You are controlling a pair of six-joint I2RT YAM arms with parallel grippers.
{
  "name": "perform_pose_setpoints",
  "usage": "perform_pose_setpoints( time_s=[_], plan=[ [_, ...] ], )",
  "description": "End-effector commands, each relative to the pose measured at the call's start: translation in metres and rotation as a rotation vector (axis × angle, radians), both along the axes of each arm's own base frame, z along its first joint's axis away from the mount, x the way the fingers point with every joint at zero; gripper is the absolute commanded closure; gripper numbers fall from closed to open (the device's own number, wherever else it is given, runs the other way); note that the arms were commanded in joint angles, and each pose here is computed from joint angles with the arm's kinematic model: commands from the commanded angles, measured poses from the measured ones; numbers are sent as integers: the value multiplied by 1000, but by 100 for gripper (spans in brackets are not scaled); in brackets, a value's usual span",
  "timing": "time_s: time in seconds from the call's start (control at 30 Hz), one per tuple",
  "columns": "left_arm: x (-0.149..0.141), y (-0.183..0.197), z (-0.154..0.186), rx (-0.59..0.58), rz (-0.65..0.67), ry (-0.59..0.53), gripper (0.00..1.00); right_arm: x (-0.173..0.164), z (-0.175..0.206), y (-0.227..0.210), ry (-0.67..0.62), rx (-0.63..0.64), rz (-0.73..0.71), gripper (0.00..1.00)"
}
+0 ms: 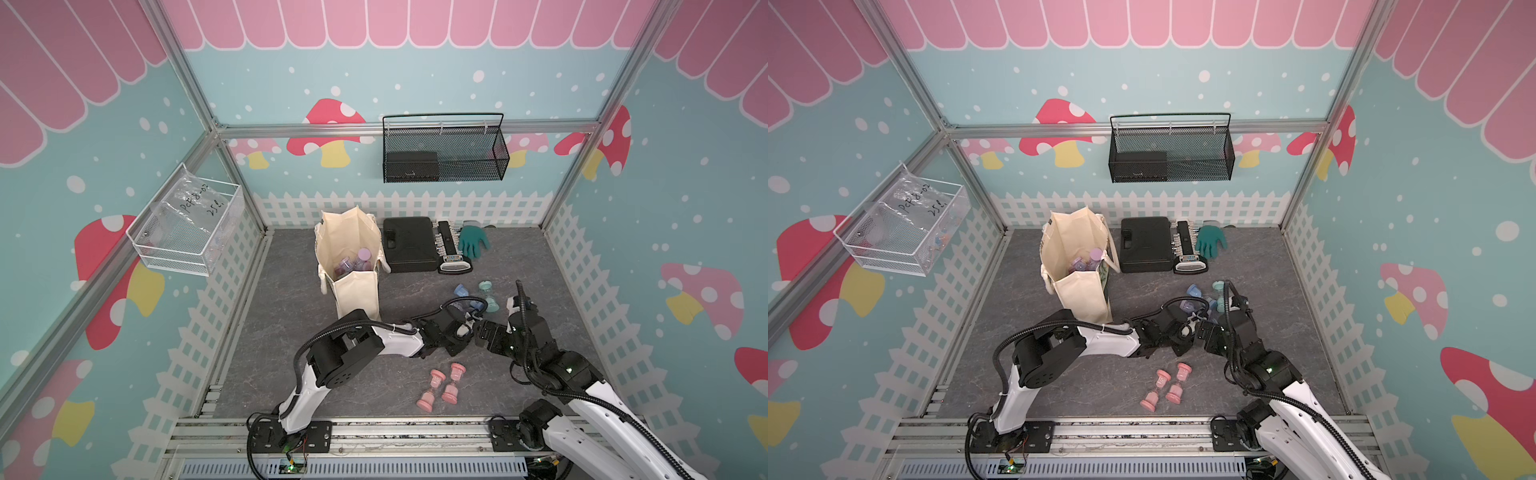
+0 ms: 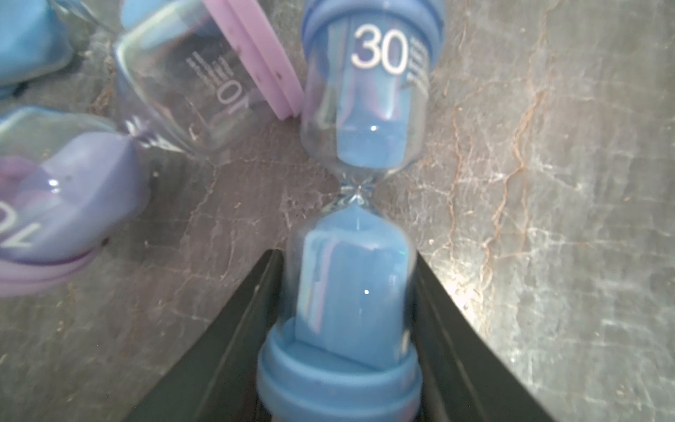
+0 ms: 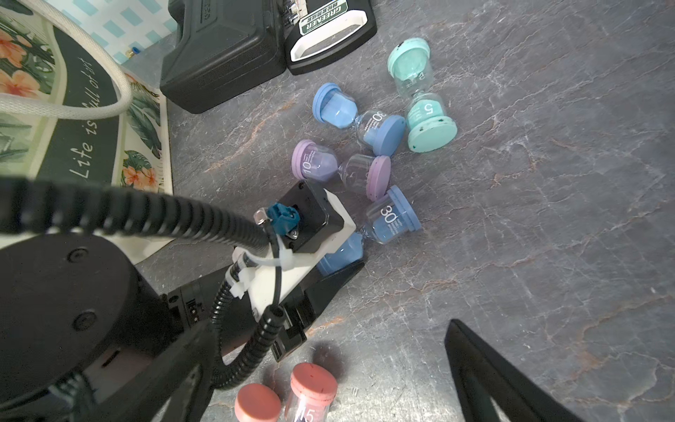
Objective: Put the hourglass into the canvas bag
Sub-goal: Pick up the hourglass from the center of the board.
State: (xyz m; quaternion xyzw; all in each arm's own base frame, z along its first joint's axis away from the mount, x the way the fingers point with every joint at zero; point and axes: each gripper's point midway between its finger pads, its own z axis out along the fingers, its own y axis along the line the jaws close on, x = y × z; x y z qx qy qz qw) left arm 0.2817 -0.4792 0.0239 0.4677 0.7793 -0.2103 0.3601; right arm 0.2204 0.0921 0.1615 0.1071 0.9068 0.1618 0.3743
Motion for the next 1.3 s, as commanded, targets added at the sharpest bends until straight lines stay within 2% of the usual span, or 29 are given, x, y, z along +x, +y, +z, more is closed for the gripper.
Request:
perform_pose_setpoints(
  time_s=[0.0, 0.57, 0.93, 1.27],
  plan=[
    [-4, -1, 21, -37, -13, -28, 59, 2, 2, -3, -23, 11, -18, 0],
    [-3, 16, 79, -187, 59, -25, 65, 8, 41, 5, -162, 37, 47, 0],
    [7, 69, 131, -281, 222, -24, 71, 16, 100, 20, -354, 42, 159, 0],
    [12, 122, 207, -308, 389, -75, 75, 29, 131, 56, -490, 70, 333, 0]
  ],
)
